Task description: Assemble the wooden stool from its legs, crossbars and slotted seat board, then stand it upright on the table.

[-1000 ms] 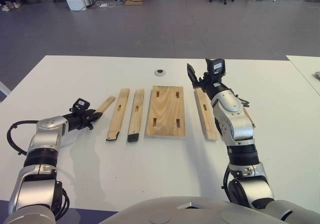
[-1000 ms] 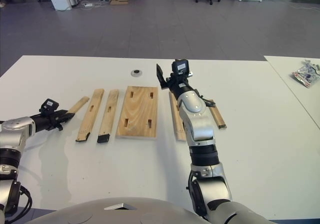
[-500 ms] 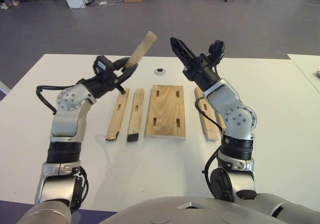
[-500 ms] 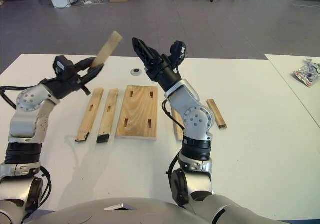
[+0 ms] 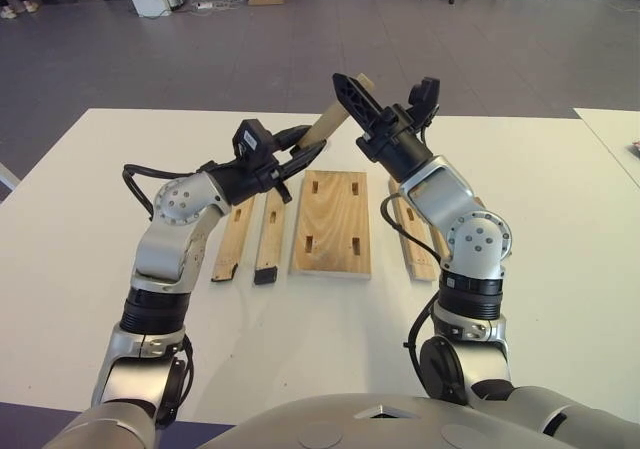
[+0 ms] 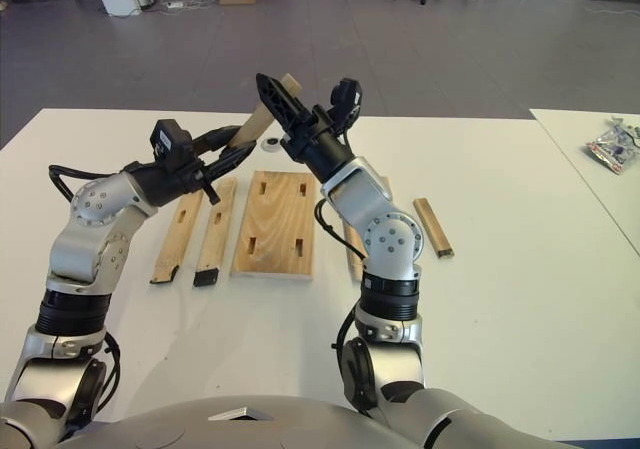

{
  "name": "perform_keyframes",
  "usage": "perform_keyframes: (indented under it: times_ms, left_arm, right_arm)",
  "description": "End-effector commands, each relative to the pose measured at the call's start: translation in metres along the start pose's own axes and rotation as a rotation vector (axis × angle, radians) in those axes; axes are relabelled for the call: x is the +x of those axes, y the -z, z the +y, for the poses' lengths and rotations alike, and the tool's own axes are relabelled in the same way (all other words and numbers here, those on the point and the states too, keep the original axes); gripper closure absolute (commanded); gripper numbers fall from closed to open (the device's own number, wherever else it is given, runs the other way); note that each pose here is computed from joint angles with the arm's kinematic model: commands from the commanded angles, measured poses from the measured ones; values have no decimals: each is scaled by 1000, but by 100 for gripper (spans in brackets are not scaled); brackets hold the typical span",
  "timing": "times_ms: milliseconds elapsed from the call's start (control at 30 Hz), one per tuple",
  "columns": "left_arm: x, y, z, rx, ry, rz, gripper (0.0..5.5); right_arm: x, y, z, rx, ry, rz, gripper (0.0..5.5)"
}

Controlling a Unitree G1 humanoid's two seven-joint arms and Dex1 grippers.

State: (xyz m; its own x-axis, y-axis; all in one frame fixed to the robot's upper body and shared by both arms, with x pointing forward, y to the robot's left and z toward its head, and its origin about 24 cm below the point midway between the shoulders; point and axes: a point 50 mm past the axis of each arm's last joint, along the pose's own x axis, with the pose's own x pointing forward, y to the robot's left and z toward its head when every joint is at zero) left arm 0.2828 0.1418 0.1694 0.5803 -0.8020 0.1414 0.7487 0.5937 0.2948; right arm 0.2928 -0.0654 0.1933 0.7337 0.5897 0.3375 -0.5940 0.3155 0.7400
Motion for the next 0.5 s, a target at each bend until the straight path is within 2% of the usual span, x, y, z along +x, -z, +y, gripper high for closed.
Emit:
perform_keyframes:
  times_ms: [33,200,400,467,500]
  left_arm:
    - [2,-7,1,17,10,-18,422]
    - [1,-7,3,25,-4,-18,422]
    - [3,-6,7,3,-58,-35,422]
    - [0,-2,12,-45,-124,-41,358]
    - [-8,7,19,-54,-201,-9,334]
  right_arm:
    - [5,-7,8,12,-26,-51,406]
    - [5,-8,8,10,-22,-56,500]
    - [6,-10,5,-27,-9,-46,508]
    - [6,-13,3,-88,16,-55,508]
    - [4,-23,-8,-168,111,-95,508]
